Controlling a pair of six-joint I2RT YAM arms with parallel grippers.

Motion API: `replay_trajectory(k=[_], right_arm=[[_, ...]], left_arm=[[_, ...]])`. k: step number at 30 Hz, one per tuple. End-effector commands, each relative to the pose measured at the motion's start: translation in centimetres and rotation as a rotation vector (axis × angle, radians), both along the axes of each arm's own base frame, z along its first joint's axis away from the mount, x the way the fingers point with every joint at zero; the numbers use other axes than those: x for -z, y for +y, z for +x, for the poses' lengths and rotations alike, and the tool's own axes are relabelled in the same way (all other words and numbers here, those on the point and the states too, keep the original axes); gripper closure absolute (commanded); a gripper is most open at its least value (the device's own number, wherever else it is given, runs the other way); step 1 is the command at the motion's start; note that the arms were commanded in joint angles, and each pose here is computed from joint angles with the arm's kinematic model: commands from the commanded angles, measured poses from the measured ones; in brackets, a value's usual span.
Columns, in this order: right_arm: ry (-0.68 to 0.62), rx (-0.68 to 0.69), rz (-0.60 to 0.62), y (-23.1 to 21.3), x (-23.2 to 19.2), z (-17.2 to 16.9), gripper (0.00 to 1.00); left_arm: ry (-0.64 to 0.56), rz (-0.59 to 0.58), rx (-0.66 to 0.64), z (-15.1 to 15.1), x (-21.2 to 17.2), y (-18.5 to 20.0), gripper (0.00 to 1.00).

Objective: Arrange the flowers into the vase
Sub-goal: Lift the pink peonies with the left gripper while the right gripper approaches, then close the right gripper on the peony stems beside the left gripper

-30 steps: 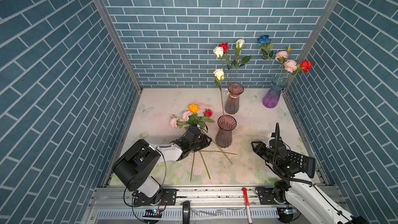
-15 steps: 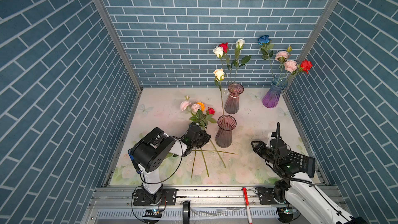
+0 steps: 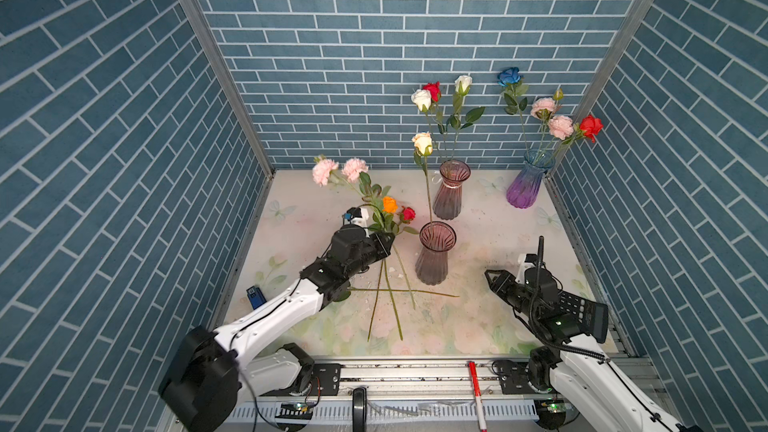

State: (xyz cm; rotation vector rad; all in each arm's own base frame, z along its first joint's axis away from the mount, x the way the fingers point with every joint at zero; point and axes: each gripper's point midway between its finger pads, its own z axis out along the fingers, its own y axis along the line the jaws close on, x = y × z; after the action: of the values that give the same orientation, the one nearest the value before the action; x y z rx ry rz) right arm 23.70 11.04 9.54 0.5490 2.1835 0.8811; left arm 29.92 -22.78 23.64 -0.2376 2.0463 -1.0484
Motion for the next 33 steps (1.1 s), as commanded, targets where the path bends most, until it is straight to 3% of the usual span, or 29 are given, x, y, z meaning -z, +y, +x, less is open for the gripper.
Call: replay_trajectory(k=[1, 5, 8, 11, 14, 17, 22, 33], right_arm=[[-0.083, -0.071, 0.04, 1.2, -3.7, 0.1, 0.58], [-0.277, -0.243, 0.146, 4.1, -11.5, -0.2, 0.53], [-0.426, -0.487, 0.298, 7.5, -18.8, -2.1, 0.55], [-0.528, -0.765, 0.438, 10.4, -25.5, -5.4, 0.59], [-0.611, -0.966, 0.413, 13.0, -29.2, -9.5, 0.59], [-0.608, -1.115, 0.324, 15.1, -29.8, -12.7, 0.59], [-0.631, -1.198, 0.316, 16.5, -30.7, -14.6, 0.62], [-0.601, -1.19, 0.246, 17.7, -29.0, -14.7, 0.66]], left_arm=[[-0.065, 0.207, -0.005, -2.4, -1.4, 3.3, 1.0], [-0.278, 0.115, 0.232, -6.5, -7.1, 0.7, 1.0], [-0.434, 0.075, 0.405, -10.5, -10.3, -2.0, 1.0], [-0.492, 0.123, 0.566, -13.9, -11.3, -4.9, 1.0], [-0.489, 0.132, 0.661, -15.7, -11.1, -7.3, 1.0], [-0.5, 0.105, 0.711, -16.8, -11.8, -9.1, 1.0], [-0.514, 0.108, 0.752, -17.8, -12.4, -10.6, 1.0], [-0.508, 0.076, 0.735, -17.8, -12.9, -10.7, 1.0]])
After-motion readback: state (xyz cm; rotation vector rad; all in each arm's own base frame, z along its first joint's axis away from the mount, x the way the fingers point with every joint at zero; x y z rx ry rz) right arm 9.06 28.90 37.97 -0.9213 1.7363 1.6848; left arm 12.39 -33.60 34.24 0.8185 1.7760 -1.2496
